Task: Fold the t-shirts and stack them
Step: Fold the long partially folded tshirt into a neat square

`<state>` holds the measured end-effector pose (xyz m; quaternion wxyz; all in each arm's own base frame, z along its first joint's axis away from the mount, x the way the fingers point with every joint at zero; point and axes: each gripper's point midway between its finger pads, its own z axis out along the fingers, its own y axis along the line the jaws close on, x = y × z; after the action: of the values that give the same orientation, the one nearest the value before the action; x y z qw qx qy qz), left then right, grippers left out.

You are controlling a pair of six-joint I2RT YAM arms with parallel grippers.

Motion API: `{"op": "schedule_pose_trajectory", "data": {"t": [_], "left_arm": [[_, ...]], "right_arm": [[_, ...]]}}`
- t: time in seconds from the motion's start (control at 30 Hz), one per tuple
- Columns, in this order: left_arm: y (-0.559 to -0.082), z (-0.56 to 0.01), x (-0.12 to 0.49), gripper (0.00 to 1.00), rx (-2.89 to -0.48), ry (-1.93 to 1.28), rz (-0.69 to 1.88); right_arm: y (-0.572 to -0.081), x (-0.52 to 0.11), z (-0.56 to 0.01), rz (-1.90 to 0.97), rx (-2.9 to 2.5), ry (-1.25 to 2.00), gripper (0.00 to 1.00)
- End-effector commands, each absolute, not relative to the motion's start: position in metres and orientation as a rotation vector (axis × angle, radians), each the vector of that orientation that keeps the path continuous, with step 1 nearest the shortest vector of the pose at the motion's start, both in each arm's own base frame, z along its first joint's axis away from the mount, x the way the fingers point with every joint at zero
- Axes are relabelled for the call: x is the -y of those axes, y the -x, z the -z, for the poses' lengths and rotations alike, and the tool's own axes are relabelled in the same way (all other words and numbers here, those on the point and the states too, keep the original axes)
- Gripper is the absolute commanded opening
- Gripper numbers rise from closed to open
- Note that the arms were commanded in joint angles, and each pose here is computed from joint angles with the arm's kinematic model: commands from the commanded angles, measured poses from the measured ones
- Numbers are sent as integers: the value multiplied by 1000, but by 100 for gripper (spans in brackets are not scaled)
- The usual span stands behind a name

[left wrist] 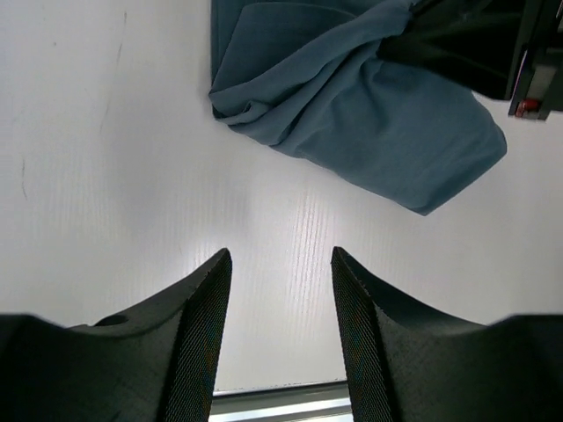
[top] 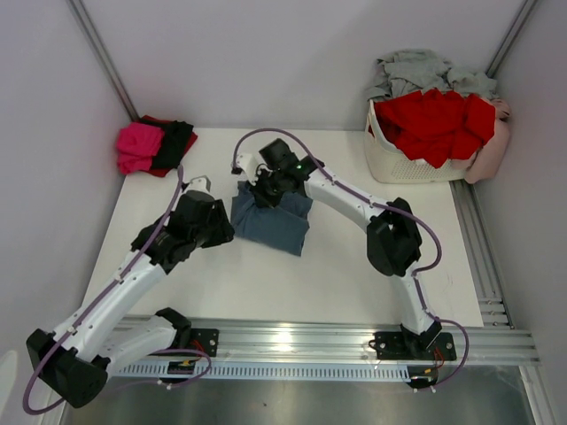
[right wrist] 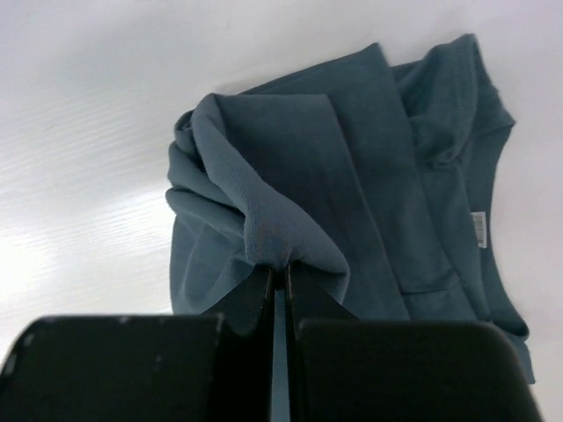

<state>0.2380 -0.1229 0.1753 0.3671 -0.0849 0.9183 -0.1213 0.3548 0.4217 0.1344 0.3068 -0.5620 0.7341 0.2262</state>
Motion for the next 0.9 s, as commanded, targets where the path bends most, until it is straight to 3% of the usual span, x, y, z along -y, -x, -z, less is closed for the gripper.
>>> {"op": "schedule_pose_trajectory", "data": {"t": [0.0, 0.3, 0.4, 0.43, 0.5, 0.87], "left_arm": [[-234, -184, 108, 53, -2305, 246, 269], [-223, -195, 93, 63, -2226, 303, 272], [-220, -193, 92, 76, -2230, 312, 276], [-218, -192, 91, 89, -2238, 313, 271], [-216, -190, 90, 99, -2241, 325, 271], [-207, -182, 83, 99, -2256, 379, 253]], "right_arm": [[-375, -447, -166, -704, -1786, 1420, 0], [-443, -456, -182, -905, -1714, 1184, 0], [-447, -459, -185, -961, -1681, 1164, 0], [-451, -458, -180, -983, -1700, 1138, 0], [-463, -453, -175, -1050, -1722, 1062, 0], [-545, -397, -162, -1131, -1804, 655, 0]]}}
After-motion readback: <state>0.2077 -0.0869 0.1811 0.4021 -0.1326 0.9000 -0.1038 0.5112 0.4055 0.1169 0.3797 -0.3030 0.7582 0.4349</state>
